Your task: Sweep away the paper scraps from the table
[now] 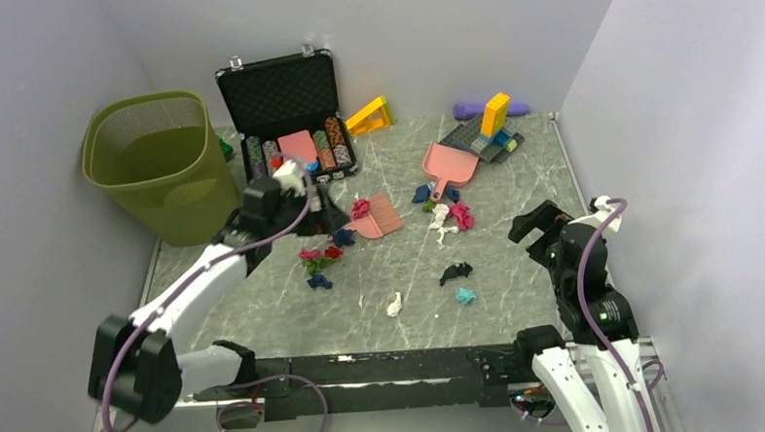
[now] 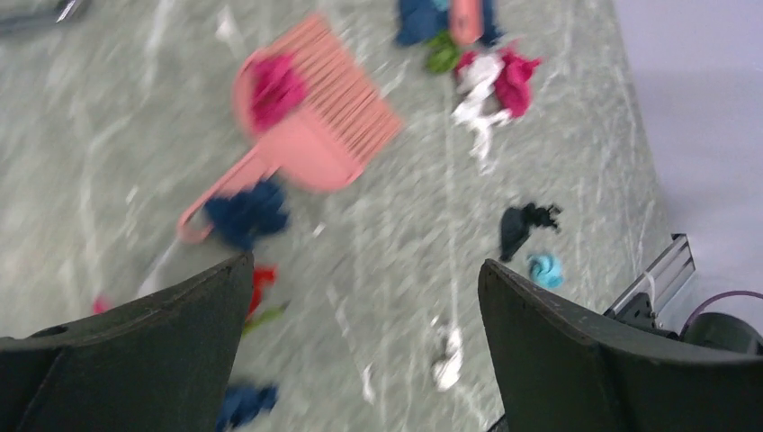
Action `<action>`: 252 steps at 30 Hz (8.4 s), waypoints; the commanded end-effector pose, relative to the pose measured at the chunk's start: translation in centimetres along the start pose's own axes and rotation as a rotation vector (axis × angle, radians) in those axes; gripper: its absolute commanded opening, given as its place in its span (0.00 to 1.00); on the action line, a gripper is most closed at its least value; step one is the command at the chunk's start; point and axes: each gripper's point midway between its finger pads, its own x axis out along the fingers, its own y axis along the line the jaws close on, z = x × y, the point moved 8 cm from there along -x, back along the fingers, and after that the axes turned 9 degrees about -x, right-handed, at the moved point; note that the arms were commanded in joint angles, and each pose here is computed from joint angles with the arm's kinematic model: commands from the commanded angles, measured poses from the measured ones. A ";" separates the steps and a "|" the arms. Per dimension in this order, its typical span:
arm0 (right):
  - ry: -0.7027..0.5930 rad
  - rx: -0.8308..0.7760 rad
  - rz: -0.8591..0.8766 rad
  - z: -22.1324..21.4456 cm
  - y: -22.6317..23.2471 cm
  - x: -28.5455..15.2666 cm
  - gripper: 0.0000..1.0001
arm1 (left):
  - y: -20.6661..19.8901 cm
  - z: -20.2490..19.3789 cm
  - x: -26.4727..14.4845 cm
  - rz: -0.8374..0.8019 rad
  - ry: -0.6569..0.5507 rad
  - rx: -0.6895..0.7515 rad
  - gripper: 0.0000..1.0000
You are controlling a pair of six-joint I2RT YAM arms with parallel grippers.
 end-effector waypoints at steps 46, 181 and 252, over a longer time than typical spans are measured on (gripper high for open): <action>-0.004 -0.077 0.111 1.0 2.0 1.6 0.99 | -12.8 -1.2 30.6 -0.067 0.239 0.363 0.39; 0.657 -0.369 -0.423 -19.8 14.8 16.9 0.00 | 1.2 -3.6 -15.5 0.265 -0.469 -0.069 0.86; 0.534 -0.671 0.473 -16.8 15.3 2.8 0.13 | -3.7 -2.8 -4.4 -0.110 0.033 0.019 0.96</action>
